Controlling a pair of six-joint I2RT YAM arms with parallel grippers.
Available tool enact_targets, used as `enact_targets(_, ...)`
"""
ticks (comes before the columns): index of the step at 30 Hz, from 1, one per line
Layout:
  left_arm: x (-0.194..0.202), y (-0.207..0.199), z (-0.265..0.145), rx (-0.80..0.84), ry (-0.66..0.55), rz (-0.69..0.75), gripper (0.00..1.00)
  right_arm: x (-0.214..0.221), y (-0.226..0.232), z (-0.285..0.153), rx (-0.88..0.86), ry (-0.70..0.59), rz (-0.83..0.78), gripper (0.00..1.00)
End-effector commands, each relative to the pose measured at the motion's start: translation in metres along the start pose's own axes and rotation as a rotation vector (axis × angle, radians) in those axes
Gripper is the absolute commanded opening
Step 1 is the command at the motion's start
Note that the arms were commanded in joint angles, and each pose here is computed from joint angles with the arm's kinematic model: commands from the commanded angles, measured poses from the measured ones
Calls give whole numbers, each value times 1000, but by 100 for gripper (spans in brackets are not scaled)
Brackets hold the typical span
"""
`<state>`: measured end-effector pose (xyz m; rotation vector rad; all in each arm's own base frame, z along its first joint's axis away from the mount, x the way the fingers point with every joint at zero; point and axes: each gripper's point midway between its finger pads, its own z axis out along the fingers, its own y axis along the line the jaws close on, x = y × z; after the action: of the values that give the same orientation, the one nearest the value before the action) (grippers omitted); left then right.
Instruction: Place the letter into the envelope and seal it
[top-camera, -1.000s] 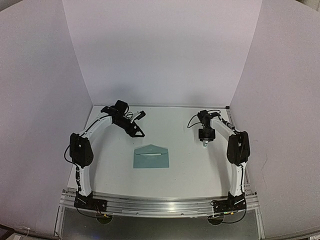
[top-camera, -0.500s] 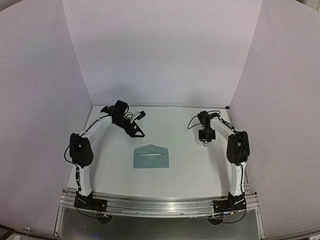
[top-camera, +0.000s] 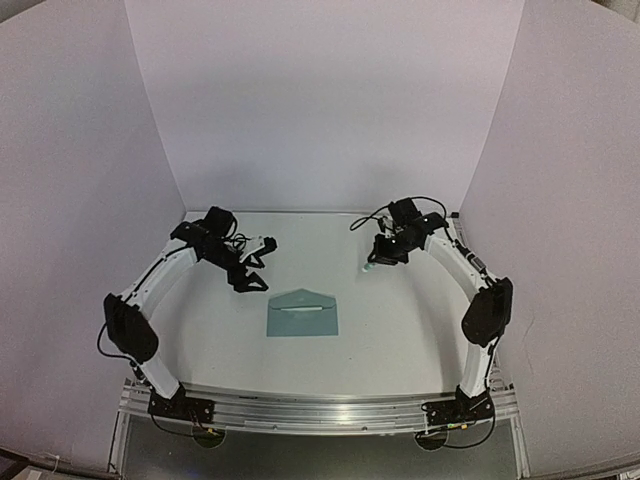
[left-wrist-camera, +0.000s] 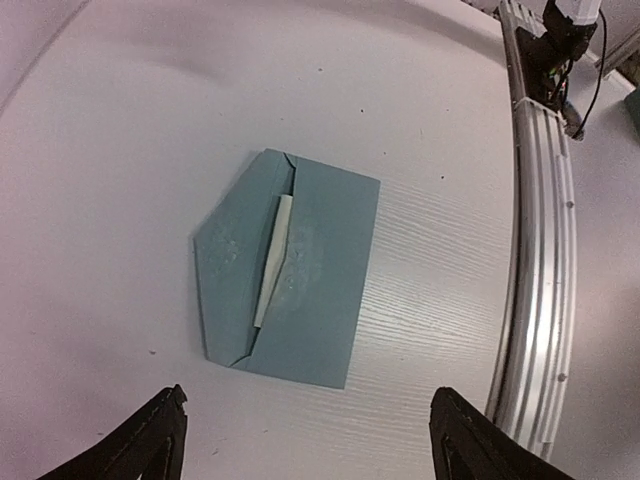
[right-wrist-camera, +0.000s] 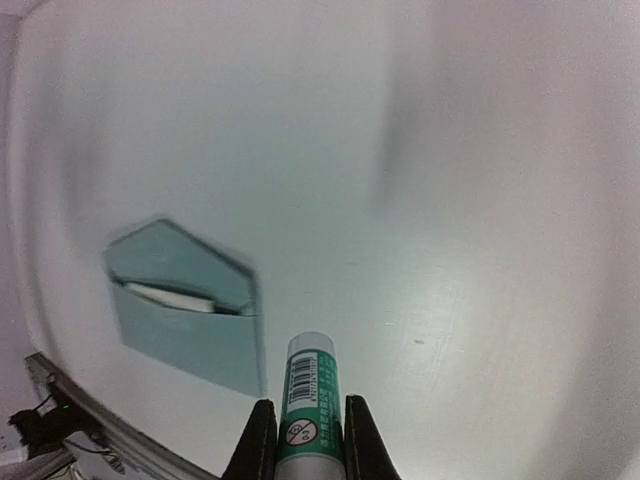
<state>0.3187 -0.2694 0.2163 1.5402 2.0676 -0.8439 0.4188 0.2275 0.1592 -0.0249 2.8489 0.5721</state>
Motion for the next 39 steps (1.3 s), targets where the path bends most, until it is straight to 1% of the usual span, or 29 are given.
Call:
enact_targets(1,-63,-11,-58,-373,-202,389,86,7,144,-75,-436,-124,-141,0)
enact_targets(2,-75,-11,-64,-435,-247,415,87,8,157,-79,-463,-137,-147,0)
enact_targets(4,-92,-14,-68,-504,-302,428,87,12,183,-86,-502,-155,-180,0)
enact_targets(5,-103,-19,-71,-529,-340,436,88,15,196,-90,-521,-162,-195,0)
enact_targets(7,-115,-29,-72,-548,-375,463,88,20,218,-98,-569,-172,-217,0)
enact_targets(10,-115,-48,-60,-522,-357,532,89,30,243,-108,-633,-176,-233,0)
enact_targets(13,-109,-56,-48,-495,-328,573,89,40,263,-113,-687,-175,-248,0)
enact_targets(15,-110,-59,-44,-485,-324,577,89,46,272,-115,-707,-176,-259,0)
enact_targets(17,-116,-59,-46,-496,-343,567,89,51,280,-116,-725,-173,-269,0)
enact_targets(20,-126,-56,-50,-522,-379,553,85,56,287,-115,-742,-163,-280,0)
enact_targets(24,-128,-55,-48,-524,-377,561,61,60,295,-116,-772,-151,-297,0)
enact_targets(25,-127,-55,-47,-520,-370,567,57,60,296,-117,-774,-153,-298,0)
enact_targets(28,-122,-58,-43,-494,-351,572,53,61,299,-120,-790,-154,-305,0)
enact_targets(30,-121,-59,-43,-490,-349,572,45,60,301,-121,-799,-157,-307,0)
enact_targets(32,-122,-59,-43,-489,-349,577,31,60,301,-120,-802,-155,-308,0)
enact_targets(35,-123,-59,-44,-491,-350,584,2,61,302,-118,-808,-147,-310,0)
enact_targets(36,-123,-60,-45,-493,-354,585,0,61,302,-118,-809,-145,-311,0)
enact_targets(37,-123,-60,-45,-493,-353,586,0,61,302,-118,-808,-146,-311,4)
enact_targets(39,-121,-59,-45,-497,-342,588,0,61,301,-119,-804,-153,-314,26)
